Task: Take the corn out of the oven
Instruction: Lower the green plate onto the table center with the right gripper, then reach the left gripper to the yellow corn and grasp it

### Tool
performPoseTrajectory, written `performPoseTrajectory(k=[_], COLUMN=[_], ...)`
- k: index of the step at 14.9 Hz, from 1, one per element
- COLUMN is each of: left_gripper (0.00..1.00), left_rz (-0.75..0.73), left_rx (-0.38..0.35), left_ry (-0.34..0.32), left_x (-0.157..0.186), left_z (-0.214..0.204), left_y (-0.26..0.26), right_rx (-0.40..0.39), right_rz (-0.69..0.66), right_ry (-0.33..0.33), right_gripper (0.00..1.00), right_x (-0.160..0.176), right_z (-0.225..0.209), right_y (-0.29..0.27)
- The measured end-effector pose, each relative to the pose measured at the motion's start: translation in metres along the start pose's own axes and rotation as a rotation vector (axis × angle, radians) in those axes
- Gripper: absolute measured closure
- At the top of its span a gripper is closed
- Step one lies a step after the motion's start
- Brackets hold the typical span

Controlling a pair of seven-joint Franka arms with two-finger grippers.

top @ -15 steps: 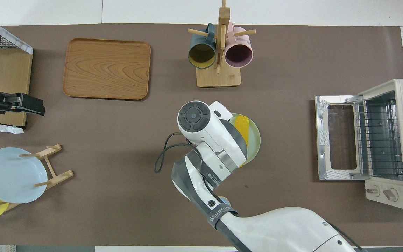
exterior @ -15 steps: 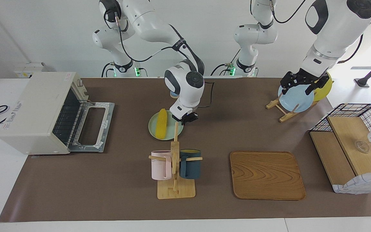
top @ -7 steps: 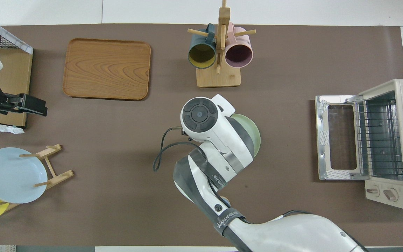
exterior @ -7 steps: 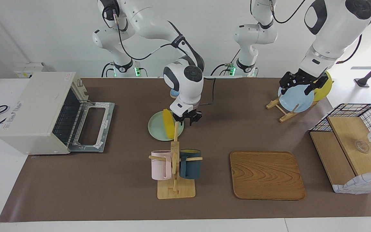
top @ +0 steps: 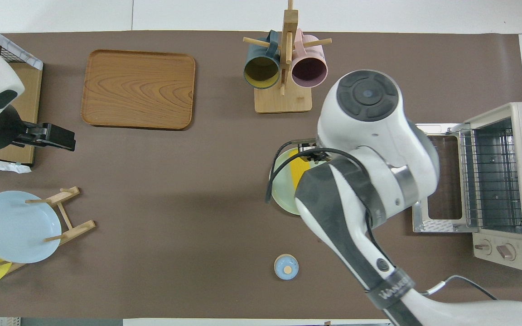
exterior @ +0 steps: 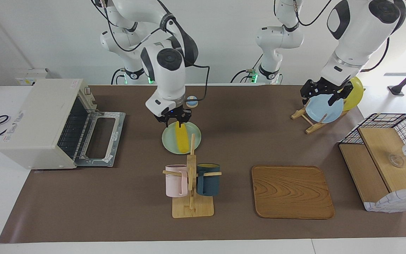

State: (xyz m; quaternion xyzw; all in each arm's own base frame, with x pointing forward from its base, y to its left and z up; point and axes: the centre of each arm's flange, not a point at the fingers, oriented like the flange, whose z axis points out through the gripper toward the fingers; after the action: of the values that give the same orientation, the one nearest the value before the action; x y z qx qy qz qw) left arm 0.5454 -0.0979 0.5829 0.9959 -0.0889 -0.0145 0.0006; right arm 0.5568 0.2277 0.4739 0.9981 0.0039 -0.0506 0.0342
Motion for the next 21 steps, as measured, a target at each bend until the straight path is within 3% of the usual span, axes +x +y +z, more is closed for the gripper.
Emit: performPoseTrajectory(k=[6, 12, 17, 21], left_gripper=[0.00, 0.00, 0.00, 0.00], left_rz=[-0.007, -0.044, -0.083, -0.158], left_rx=[-0.066, -0.092, -0.135, -0.167], left_ry=[0.022, 0.040, 0.053, 0.081], left_x=[0.003, -0.006, -0.021, -0.030], left_z=[0.042, 0.111, 0.159, 0.200], left_y=[0.115, 0.263, 0.344, 0.395], right_rx=[0.016, 0.019, 0.021, 0.033], right_rz=[-0.024, -0.073, -0.068, -0.123], right_ry=[-0.054, -0.080, -0.082, -0.075], right_gripper=[0.49, 0.45, 0.00, 0.00], right_x=[-0.004, -0.019, -0.035, -0.031], right_z=[-0.051, -0.099, -0.120, -0.117], right_y=[0.114, 0.134, 0.142, 0.169])
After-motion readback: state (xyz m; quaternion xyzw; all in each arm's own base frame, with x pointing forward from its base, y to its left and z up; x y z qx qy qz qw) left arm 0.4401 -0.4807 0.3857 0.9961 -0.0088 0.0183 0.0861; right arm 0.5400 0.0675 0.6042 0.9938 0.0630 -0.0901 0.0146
